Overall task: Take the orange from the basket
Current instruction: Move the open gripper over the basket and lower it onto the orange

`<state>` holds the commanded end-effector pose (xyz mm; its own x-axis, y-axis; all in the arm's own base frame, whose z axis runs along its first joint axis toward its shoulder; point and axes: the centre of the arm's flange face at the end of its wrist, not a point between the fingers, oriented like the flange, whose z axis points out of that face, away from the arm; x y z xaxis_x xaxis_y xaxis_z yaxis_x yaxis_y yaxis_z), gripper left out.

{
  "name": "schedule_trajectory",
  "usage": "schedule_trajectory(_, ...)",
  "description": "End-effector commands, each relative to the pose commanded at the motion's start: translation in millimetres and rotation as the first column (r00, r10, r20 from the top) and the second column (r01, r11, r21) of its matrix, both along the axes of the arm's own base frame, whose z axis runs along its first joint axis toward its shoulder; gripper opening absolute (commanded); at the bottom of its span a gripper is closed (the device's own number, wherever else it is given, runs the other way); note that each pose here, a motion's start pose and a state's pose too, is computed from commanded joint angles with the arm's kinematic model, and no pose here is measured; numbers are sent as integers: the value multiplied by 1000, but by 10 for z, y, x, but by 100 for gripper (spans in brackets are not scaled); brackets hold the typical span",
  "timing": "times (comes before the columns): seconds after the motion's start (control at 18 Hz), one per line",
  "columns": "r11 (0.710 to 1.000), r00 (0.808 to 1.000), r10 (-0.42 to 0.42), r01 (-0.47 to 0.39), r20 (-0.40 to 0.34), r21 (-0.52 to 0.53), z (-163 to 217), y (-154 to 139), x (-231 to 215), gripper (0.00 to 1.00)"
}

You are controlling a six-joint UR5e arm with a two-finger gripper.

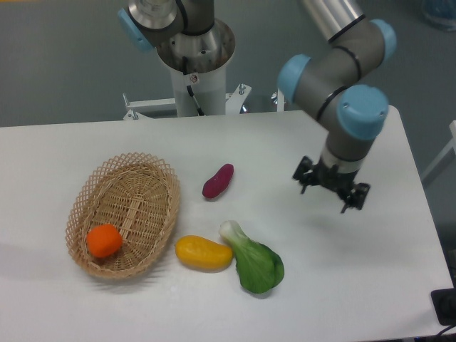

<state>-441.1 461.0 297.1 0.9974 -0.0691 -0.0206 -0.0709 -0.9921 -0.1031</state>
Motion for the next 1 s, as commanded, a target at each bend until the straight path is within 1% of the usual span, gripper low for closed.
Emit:
schedule_trajectory(0.06, 1000, 1000, 0, 0, -9, 8, 85, 83, 116, 100)
schedule_trajectory(0.17, 1000, 1000, -22, 22, -8, 15, 125, 315, 398, 100)
schedule_trajectory(0.28, 999, 999, -47, 47, -11, 27, 209, 649, 869, 100)
schedule_trajectory(0.39, 998, 998, -59, 60, -14, 31, 206, 861, 1190, 100)
schedule_trajectory(0.44, 996, 997, -82, 82, -15, 34, 196, 965, 1365, 100)
schedule_trajectory(0.56, 987, 987, -159, 159, -11, 37, 179, 1211, 1831, 100)
schedule_trajectory(0.67, 980, 981, -194, 194, -2, 34, 134, 1422, 2332, 100)
schedule_trajectory(0.83, 960, 960, -279, 279, 2, 31, 84, 1598, 2890, 100)
schedule_trajectory(1.0, 951, 951, -310, 309, 9, 27, -42, 1731, 3263, 100)
